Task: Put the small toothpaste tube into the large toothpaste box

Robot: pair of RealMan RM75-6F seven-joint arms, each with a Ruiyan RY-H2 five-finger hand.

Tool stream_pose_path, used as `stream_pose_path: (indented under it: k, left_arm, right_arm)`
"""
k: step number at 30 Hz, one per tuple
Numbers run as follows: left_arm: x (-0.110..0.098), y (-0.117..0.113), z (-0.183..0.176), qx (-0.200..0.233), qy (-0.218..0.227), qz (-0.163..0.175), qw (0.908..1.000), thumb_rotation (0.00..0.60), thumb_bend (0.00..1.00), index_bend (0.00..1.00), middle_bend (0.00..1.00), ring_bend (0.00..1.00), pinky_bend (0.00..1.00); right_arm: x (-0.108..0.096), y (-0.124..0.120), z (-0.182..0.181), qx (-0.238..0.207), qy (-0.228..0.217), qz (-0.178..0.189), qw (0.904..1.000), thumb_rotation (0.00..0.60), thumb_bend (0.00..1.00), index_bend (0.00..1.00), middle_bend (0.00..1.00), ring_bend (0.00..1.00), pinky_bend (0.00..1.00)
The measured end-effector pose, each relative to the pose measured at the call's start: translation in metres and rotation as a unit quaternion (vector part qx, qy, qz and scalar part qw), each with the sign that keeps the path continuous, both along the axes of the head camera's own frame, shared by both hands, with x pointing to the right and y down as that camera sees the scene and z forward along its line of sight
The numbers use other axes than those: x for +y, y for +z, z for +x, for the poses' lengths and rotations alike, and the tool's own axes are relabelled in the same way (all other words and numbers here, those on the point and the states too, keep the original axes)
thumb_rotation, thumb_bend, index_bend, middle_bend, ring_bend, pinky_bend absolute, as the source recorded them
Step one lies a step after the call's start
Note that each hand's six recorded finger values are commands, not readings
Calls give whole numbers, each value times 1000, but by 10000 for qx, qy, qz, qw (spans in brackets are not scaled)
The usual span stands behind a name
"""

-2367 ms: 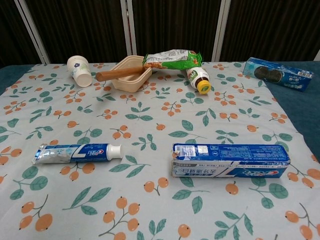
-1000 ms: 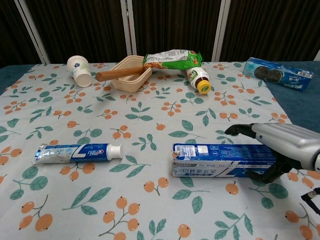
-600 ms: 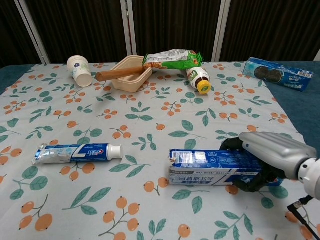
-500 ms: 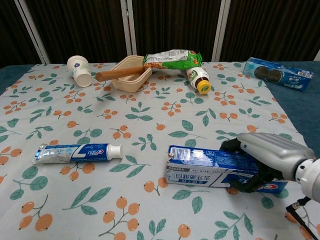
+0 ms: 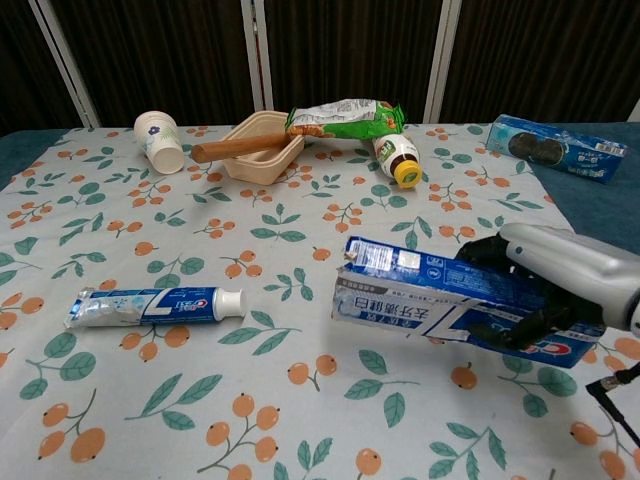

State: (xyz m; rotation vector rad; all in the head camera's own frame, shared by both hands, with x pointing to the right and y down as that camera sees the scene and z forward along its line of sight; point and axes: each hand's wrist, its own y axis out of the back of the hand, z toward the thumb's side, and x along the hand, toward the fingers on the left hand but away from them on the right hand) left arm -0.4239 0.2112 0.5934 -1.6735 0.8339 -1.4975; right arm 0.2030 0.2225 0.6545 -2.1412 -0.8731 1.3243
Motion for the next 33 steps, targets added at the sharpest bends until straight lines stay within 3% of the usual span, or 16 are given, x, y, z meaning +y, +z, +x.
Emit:
stream_pose_path:
  k: [4,14,23,33]
  left_arm:
    - [-16,14,14,-220,223,-93,9995,600,102,305,237,233,340]
    - [-40,66,99,-366,956,-408,9939,600,131,342,303,282,366]
    - [-36,83,141,-272,1222,-554,9906,600,147,369,356,323,385]
    - [-28,105,155,-393,1241,-727,9888,600,173,386,374,337,395]
  right_arm:
    - [-5,-13,10,-106,55,51,9999,600,400,431,475,453,448]
    - [-11,-28,22,-330,197,70,9992,600,401,432,475,453,448]
    - [-17,-32,27,-395,305,112,9987,600,401,431,475,453,448]
    - [-18,-37,28,-433,312,137,9985,600,400,431,475,453,448]
